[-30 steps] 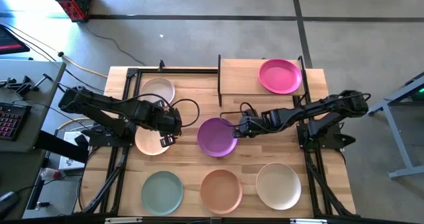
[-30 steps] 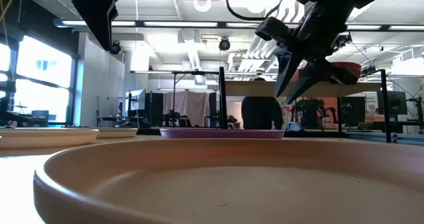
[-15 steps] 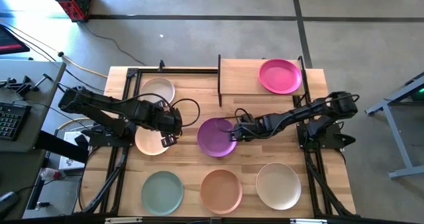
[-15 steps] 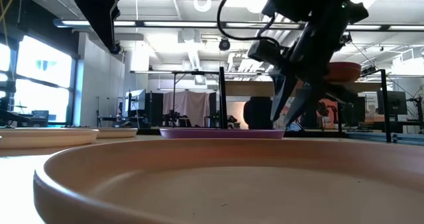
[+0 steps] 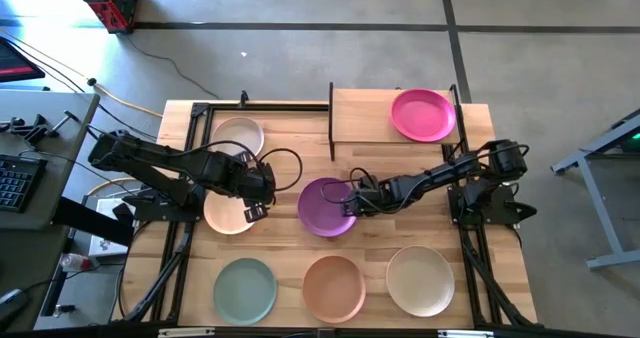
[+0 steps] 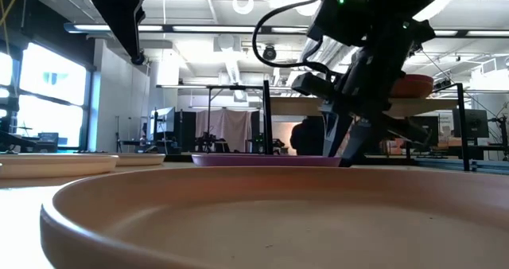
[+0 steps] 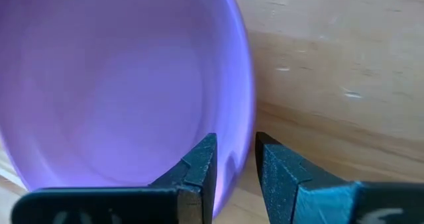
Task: Place and stack plates onto a shelf
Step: Stack the purple plate on top of the pink plate on the shelf
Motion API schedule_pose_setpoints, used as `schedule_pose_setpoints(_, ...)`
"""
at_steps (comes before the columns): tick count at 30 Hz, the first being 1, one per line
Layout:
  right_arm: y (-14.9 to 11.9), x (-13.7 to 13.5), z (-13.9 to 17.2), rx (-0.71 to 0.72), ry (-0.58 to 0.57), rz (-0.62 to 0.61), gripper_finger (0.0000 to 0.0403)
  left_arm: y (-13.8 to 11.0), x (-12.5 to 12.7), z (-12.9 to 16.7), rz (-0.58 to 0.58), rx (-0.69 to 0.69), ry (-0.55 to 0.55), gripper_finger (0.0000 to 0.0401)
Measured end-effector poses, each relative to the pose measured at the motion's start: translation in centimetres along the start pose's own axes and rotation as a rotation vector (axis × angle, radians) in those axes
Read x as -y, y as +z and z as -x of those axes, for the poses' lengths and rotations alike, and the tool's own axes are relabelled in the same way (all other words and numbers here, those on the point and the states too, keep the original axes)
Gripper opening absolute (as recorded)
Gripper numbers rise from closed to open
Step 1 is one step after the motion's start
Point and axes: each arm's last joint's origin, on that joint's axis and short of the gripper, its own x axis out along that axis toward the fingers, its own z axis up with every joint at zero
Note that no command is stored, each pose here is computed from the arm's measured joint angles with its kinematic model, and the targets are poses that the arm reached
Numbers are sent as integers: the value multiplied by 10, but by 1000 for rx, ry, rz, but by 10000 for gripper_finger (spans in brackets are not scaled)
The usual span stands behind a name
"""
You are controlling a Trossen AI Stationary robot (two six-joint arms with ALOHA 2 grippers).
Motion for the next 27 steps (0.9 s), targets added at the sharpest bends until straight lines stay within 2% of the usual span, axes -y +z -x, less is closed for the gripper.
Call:
schedule_pose_setpoints(3, 0, 0, 0, -1, -3, 3, 66, 0, 0, 0, 0, 1, 0, 117)
schedule_pose_setpoints(8, 0, 1, 0, -7, -6, 8, 8, 0, 0, 0, 1, 1, -1, 117)
schedule_pose_setpoints(17, 0, 0, 3, -21, 4, 14, 3, 0, 0, 0, 1, 1, -2, 117)
schedule_pose_setpoints(27, 7, -5, 38, 11, 94, 18, 1, 0, 0, 0, 0, 0, -2, 117)
